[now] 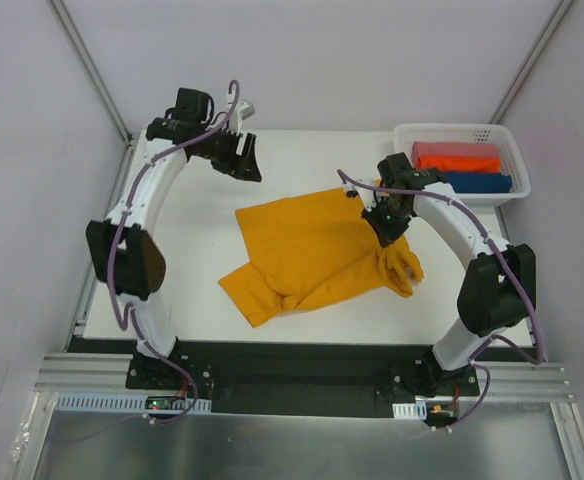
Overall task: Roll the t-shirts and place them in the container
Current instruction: Flatten out the T-shirt at the center of the board.
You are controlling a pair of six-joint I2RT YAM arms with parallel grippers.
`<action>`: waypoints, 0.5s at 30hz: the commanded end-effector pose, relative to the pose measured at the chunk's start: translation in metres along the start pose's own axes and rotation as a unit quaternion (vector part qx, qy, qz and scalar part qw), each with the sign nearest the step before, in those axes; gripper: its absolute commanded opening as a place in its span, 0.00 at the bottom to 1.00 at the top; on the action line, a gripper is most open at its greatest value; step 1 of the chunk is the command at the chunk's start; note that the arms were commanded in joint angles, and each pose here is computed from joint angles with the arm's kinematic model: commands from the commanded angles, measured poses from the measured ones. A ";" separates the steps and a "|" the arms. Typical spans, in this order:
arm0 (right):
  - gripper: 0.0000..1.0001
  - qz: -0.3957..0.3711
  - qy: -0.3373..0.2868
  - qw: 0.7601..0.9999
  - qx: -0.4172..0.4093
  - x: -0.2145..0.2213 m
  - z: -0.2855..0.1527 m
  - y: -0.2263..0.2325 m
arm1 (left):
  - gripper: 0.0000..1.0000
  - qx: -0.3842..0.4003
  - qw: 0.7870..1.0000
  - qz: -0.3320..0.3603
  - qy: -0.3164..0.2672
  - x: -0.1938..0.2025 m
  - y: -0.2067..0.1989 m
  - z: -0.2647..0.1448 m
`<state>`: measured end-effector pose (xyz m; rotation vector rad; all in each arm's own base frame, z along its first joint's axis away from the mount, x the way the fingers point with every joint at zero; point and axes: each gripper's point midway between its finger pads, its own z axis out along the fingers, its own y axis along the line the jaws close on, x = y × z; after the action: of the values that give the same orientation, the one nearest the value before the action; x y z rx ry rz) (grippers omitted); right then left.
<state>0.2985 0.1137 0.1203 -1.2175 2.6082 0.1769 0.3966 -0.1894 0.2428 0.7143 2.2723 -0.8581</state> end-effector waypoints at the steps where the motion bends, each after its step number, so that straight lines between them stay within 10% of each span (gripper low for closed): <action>1: 0.01 -0.007 -0.005 1.000 0.009 -0.001 -0.012 -0.003 | 0.71 0.009 1.000 -0.022 0.010 -0.017 0.031 0.043; 10: 0.01 0.033 -0.025 0.998 0.043 0.004 -0.026 -0.021 | 0.21 0.127 0.978 -0.124 0.109 0.081 0.005 0.075; 15: 0.01 0.039 -0.060 0.997 0.018 -0.016 -0.032 -0.018 | 0.15 0.068 0.960 -0.204 0.178 0.131 0.024 0.095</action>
<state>0.3066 0.0946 0.1286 -1.1089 2.6237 0.1462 0.3683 -0.2073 0.0880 0.5842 2.6803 -1.1815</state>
